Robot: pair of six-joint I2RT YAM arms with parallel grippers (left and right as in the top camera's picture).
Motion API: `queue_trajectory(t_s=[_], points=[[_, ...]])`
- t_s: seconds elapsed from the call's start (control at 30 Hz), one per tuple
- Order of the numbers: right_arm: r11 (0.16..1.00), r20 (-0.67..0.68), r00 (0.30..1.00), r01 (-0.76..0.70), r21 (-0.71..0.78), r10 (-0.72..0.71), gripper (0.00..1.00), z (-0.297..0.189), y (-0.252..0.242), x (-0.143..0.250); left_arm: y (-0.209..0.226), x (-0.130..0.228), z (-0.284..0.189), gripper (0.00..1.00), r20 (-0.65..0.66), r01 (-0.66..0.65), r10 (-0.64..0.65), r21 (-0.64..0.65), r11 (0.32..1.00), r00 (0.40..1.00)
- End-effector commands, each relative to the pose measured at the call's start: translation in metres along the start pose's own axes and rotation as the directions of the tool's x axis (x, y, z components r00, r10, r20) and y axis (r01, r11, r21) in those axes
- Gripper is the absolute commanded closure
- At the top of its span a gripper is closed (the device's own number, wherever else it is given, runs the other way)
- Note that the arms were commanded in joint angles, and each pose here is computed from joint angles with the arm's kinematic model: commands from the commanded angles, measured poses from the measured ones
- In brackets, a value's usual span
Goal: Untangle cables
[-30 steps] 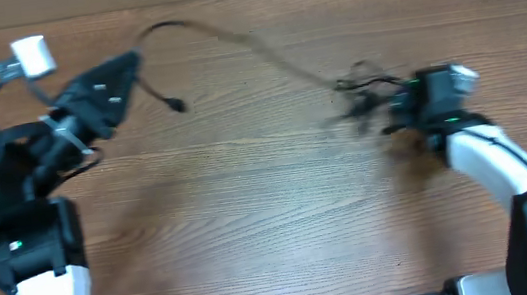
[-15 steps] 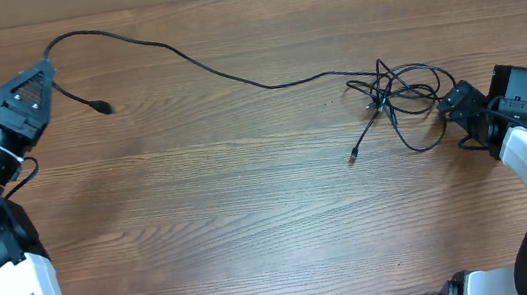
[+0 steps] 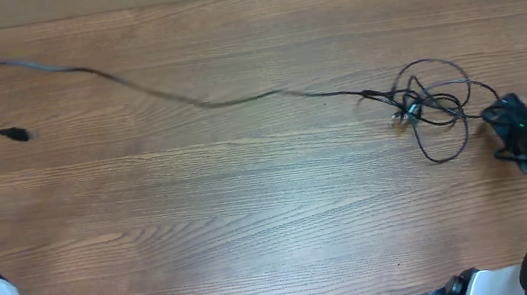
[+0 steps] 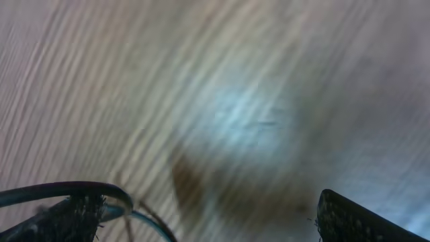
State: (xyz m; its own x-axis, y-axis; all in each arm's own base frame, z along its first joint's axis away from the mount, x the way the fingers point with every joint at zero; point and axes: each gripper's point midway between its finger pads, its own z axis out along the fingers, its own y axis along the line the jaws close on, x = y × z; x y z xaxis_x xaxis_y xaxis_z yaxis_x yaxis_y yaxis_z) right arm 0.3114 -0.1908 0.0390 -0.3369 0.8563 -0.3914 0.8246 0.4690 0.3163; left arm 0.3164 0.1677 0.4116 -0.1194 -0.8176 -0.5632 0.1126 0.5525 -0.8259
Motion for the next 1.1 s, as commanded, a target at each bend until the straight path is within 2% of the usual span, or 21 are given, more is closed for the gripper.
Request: queue_trajectory(t_s=[0.0, 0.2, 0.33, 0.47, 0.63, 0.73, 0.83, 0.93, 1.07], points=[[0.994, -0.015, 1.0, -0.016, -0.11, 0.014, 0.0, -0.005, 0.015, -0.01, 0.025, -0.018, -0.003, 0.96, 0.028, 0.049, -0.048, -0.04, 0.998, 0.998], [0.992, -0.02, 1.0, 0.02, -0.127, -0.023, 0.0, -0.005, 0.023, -0.006, 0.072, -0.018, 0.002, 0.96, 0.014, 0.152, -0.151, -0.099, 0.983, 0.988], [0.994, -0.031, 0.999, 0.021, -0.106, -0.025, 0.0, -0.005, 0.02, -0.002, 0.092, -0.013, 0.005, 0.96, -0.002, 0.167, -0.169, -0.131, 0.977, 0.986], [0.99, -0.068, 0.996, 0.043, -0.135, -0.053, 0.0, -0.011, 0.027, 0.004, 0.099, 0.008, 0.011, 0.96, -0.065, 0.163, -0.175, -0.16, 0.974, 0.982], [0.976, -0.004, 0.998, 0.061, -0.208, -0.063, 0.0, -0.073, 0.061, -0.032, 0.102, 0.055, 0.037, 0.96, -0.179, 0.138, -0.178, -0.219, 0.966, 0.968], [0.959, -0.022, 0.997, 0.065, -0.277, -0.073, 0.0, -0.119, 0.081, -0.035, 0.104, 0.082, 0.057, 0.96, -0.23, 0.086, -0.151, -0.272, 0.959, 0.961], [0.951, -0.079, 0.992, 0.066, -0.302, -0.094, 0.0, -0.148, 0.087, -0.015, 0.104, 0.108, 0.074, 0.96, -0.272, 0.029, -0.122, -0.325, 0.945, 0.954], [0.941, -0.181, 0.972, 0.083, -0.327, -0.149, 0.01, -0.158, 0.098, 0.022, 0.099, 0.134, 0.087, 0.96, -0.327, -0.039, -0.08, -0.343, 0.939, 0.942], [0.837, -0.324, 0.888, 0.113, -0.536, -0.328, 0.0, -0.171, 0.149, 0.087, 0.087, 0.166, 0.097, 0.96, -0.413, -0.094, -0.048, -0.317, 0.944, 0.909]])
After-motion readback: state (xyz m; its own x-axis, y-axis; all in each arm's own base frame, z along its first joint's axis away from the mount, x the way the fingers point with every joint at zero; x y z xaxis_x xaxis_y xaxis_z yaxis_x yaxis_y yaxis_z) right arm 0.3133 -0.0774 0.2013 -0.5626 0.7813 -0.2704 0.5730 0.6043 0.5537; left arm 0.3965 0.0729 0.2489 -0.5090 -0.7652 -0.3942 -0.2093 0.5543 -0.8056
